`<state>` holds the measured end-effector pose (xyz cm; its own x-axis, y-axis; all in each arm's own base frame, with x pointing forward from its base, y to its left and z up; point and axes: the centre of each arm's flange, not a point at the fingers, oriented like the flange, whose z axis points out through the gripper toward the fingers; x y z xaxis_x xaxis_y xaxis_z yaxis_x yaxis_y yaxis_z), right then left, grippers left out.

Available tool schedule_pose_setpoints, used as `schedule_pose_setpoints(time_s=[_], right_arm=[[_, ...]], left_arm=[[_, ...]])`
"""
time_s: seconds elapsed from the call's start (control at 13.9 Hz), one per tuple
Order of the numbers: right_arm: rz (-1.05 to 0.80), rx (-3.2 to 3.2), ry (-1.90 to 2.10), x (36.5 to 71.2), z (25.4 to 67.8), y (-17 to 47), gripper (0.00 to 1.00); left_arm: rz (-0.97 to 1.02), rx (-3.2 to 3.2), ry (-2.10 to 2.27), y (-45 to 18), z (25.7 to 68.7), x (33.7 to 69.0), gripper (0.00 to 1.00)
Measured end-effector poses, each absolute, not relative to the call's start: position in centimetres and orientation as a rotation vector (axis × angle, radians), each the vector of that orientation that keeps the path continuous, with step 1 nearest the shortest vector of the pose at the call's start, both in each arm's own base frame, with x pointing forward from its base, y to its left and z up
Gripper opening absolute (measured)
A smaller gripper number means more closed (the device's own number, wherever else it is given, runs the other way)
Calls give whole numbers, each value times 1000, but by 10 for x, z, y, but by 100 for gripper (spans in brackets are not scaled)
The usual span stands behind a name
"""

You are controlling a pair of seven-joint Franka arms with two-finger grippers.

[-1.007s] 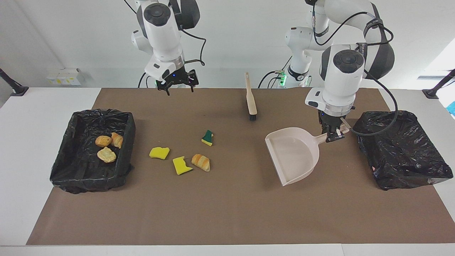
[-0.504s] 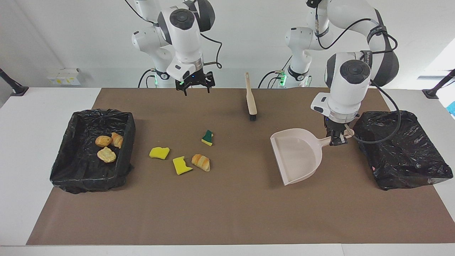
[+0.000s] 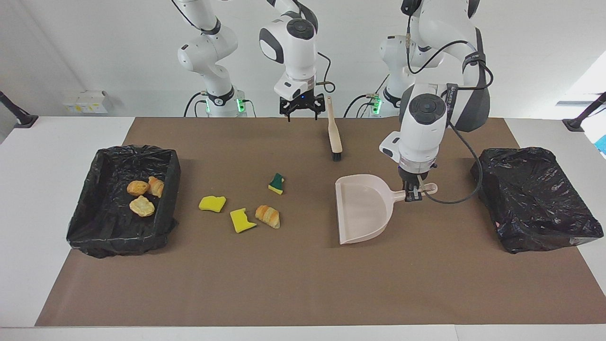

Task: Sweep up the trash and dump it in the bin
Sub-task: 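Grasp the wooden brush handle with the right gripper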

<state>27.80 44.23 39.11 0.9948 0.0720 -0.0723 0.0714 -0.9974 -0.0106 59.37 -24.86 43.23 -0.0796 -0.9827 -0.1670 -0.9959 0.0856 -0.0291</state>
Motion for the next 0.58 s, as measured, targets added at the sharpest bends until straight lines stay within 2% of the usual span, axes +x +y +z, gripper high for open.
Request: schedule_pose_setpoints(time_s=[0.14,0.36,0.5,0.58], right_arm=[[124,-3148,-115,249,366,467,100],[138,-3164,-126,235,350,477,100],[151,-3159,-114,234,350,477,96],[161,-3156,-106,234,350,477,87]], left_arm=[[126,-2015,2215,-251,422,588,31],[142,-2016,2218,-247,416,582,31],[129,-2011,2219,-244,412,575,31],[110,-2006,2220,-243,408,571,31]])
